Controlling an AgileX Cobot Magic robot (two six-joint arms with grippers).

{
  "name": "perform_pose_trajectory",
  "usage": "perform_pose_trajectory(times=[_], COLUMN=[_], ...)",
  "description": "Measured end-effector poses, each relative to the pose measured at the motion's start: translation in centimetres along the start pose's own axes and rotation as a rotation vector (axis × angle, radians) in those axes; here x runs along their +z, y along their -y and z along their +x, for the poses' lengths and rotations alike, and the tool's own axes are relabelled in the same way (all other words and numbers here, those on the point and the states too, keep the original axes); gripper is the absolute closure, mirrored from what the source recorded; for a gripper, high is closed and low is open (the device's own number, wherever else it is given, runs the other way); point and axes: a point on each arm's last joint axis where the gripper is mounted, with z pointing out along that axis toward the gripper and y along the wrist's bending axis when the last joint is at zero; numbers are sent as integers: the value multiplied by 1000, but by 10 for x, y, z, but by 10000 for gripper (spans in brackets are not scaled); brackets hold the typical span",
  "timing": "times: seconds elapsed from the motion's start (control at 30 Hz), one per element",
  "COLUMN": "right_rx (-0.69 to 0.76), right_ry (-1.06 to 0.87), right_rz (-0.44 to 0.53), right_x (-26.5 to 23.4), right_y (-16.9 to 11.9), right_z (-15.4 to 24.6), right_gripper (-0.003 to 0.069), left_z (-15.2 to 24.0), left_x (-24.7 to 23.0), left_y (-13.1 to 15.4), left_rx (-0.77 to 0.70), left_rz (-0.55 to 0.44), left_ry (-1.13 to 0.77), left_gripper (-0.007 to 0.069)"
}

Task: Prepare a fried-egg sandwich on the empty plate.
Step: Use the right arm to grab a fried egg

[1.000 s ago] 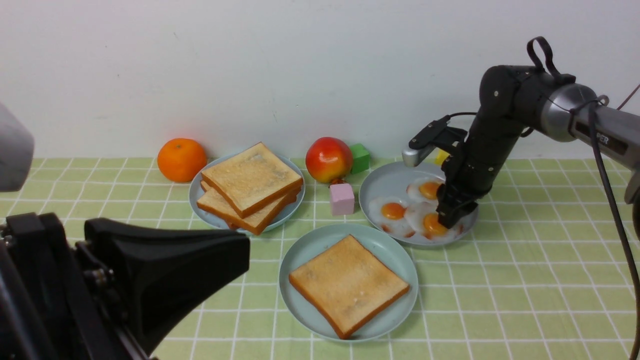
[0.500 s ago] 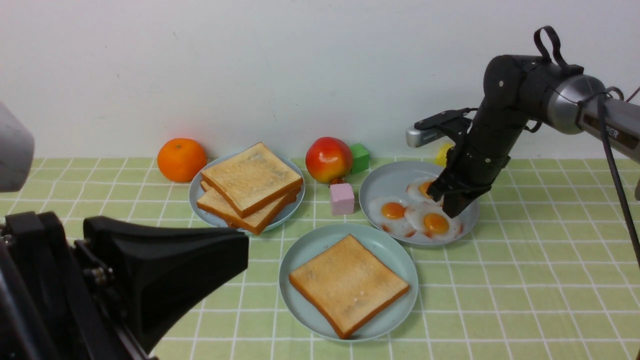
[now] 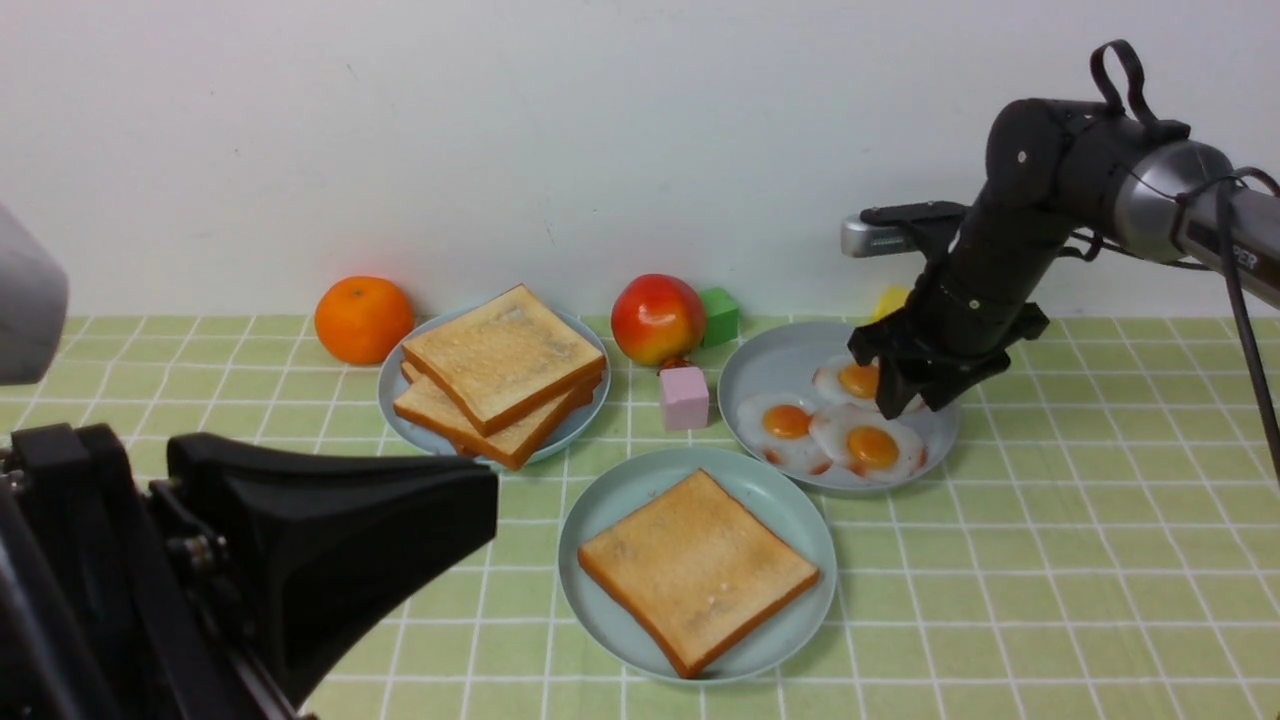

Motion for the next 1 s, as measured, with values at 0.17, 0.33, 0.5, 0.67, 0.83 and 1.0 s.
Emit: perform_pose_trajectory(times=[0.17,0.33,0.5,0.67,0.83,1.0], right_rx=[108,147,142,137,138,108], right_ry=[-22,-32,-26,-14,-25,-43], right_rz=[0,-35,-77,-79,-87,-180], right_x=[14,21,21,21,21,20], right_y=[4,2,-2,-2,-3,-11], right_z=[2,2,1,0,1,3], right_gripper=[197,190,189,189,186,183], left_z=[0,0,0,0,0,0], left_x=[0,0,0,0,0,0], left_y=[0,0,0,0,0,0], left_rx=[-10,-10,-13,-14,-16,-16], left_rz=[3,3,4,4,4,4], left_ry=[-1,-1,-2,-2,-2,-2], left_gripper=[586,586,586,586,586,586])
